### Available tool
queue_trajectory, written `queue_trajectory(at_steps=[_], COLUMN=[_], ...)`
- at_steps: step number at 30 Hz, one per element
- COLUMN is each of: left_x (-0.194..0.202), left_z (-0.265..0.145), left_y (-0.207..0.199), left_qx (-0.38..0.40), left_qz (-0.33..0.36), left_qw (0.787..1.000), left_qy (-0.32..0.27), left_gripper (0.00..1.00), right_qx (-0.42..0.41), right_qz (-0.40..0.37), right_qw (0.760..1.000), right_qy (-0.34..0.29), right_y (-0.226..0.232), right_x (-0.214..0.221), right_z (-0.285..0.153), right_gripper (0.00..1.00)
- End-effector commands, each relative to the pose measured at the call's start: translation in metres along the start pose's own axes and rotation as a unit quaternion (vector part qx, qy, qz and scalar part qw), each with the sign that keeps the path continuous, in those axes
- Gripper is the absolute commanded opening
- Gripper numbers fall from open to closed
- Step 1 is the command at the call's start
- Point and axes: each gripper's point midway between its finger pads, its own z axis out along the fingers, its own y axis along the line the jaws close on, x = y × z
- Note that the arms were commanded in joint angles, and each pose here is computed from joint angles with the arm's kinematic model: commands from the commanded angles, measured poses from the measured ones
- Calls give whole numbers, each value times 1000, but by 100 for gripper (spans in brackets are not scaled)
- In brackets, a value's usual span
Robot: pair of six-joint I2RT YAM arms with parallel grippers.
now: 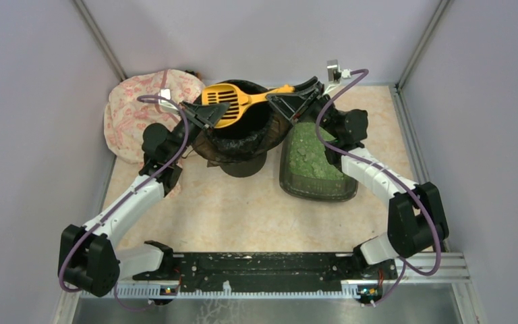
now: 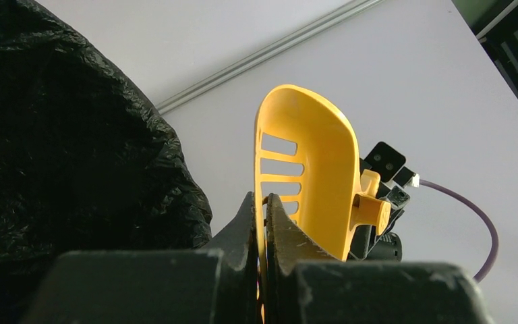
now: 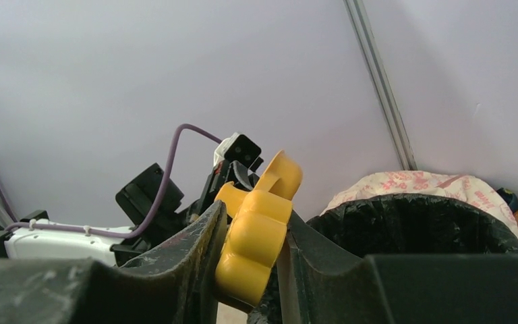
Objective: Clean the litter box
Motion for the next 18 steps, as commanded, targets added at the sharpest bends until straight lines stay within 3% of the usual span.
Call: queue_trajectory(at_steps=[1, 11, 18], left_x=[7, 15, 13], left_z=[-3, 2, 1], left_y=[-12, -9, -13], left_qx=[20, 16, 17], left_qz=[1, -5, 0], left_qw=[1000, 999, 999], left_qy=[17, 35, 29], left_gripper=[0, 0, 0], right_qx=[-37, -49, -48], right_qz=[-20, -18, -13], right_qw=[999, 998, 999], right_qy=[-22, -18, -16], right_y=[19, 27, 26], right_x=[-19, -18, -14], right_z=[11, 14, 13], right_gripper=[32, 41, 41])
